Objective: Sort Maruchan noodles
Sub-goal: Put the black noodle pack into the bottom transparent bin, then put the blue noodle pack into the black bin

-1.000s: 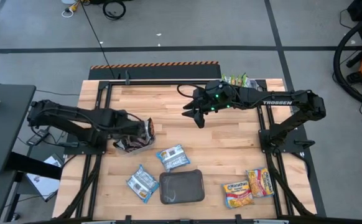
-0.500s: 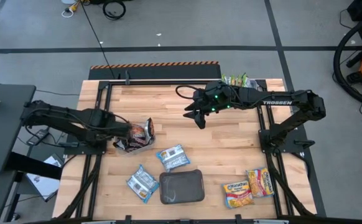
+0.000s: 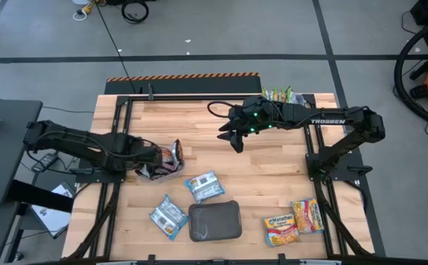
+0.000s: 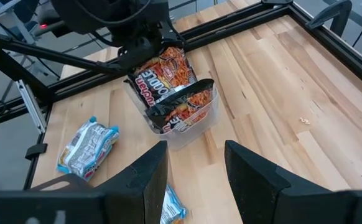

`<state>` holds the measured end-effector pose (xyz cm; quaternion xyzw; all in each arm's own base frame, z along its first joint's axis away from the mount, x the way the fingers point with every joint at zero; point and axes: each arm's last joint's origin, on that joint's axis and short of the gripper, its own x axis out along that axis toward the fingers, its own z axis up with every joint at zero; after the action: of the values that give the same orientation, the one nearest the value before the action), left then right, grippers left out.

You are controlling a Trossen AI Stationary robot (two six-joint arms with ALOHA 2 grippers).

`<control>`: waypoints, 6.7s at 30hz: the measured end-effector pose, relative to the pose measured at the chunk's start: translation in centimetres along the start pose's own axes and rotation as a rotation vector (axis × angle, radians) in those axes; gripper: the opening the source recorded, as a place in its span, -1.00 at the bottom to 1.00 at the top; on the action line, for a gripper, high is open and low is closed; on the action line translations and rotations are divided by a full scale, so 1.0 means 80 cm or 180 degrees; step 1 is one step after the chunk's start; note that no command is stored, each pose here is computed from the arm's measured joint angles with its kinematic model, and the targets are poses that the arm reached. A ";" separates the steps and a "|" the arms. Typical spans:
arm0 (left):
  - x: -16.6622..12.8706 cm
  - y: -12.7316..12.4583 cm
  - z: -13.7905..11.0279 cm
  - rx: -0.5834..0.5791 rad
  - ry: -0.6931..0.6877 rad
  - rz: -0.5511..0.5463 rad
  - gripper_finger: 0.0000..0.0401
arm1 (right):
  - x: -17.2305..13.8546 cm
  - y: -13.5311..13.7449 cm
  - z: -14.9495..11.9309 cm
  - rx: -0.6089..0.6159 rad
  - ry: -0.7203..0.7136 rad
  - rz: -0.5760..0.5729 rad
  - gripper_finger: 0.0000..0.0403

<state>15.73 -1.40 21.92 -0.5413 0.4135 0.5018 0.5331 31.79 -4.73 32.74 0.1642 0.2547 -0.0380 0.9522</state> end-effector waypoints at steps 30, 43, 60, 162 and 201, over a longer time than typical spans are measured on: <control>-0.057 -0.028 0.004 -0.0035 -0.0224 -0.0250 -0.87 | -0.001 -0.009 0.003 0.0010 -0.0057 -0.0132 -0.18; -0.075 -0.033 0.004 0.0706 -0.0415 0.0121 -0.30 | 0.035 0.018 -0.018 -0.0663 0.0197 0.0058 -0.18; -0.075 -0.096 -0.068 0.1979 -0.1026 -0.1376 -0.20 | 0.136 0.050 -0.136 0.0251 0.1826 -0.0069 -0.18; -0.179 -0.064 -0.070 0.3860 0.0298 -0.1890 -0.29 | 0.181 0.229 -0.180 -0.5244 -0.1396 0.1453 -0.98; -0.045 -0.092 -0.240 0.6253 0.0589 -0.1002 -0.12 | -0.009 0.203 -0.101 -0.2722 0.0079 -0.0275 -0.16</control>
<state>24.35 -20.13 25.27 0.0541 0.6084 -0.1832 0.7703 29.89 13.24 31.29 -0.2558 0.2655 0.0331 0.9290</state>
